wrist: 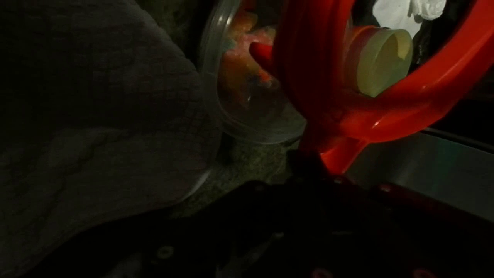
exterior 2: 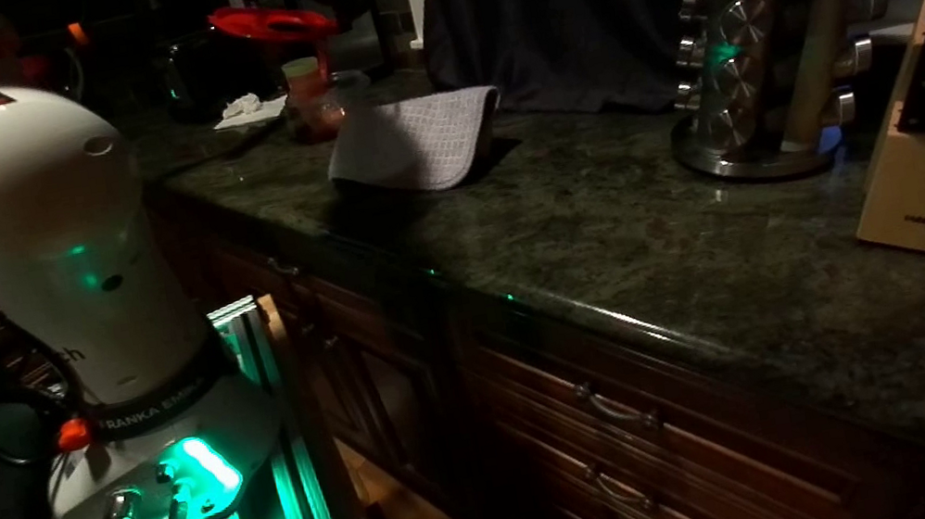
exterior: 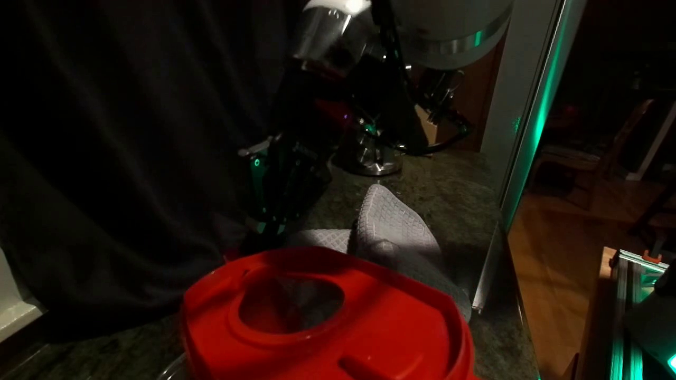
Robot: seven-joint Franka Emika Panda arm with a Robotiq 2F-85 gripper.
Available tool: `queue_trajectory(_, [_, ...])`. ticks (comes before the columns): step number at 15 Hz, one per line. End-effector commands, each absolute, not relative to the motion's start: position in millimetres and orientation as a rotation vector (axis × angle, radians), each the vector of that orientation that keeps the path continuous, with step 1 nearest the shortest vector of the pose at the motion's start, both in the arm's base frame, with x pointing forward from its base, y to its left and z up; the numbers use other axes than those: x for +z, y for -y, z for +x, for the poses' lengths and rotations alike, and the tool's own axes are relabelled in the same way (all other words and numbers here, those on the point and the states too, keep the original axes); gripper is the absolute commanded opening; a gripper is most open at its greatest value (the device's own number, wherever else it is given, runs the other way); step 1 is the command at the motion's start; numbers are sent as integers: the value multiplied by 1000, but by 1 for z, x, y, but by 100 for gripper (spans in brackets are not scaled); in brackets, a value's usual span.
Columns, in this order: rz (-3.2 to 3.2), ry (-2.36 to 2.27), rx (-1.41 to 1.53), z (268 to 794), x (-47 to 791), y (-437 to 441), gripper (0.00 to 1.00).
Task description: Place the red lid on the lunch box
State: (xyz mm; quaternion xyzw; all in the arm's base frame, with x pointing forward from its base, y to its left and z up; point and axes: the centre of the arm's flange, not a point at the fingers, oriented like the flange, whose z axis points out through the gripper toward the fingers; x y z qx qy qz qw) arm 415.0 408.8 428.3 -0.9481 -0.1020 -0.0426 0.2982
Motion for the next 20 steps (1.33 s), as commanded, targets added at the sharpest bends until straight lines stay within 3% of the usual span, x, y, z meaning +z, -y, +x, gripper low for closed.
queue_trajectory(1, [-2530,242,-109,418,399,-414,1])
queue_trajectory(20, [-2690,404,-395,424,379,-454,1])
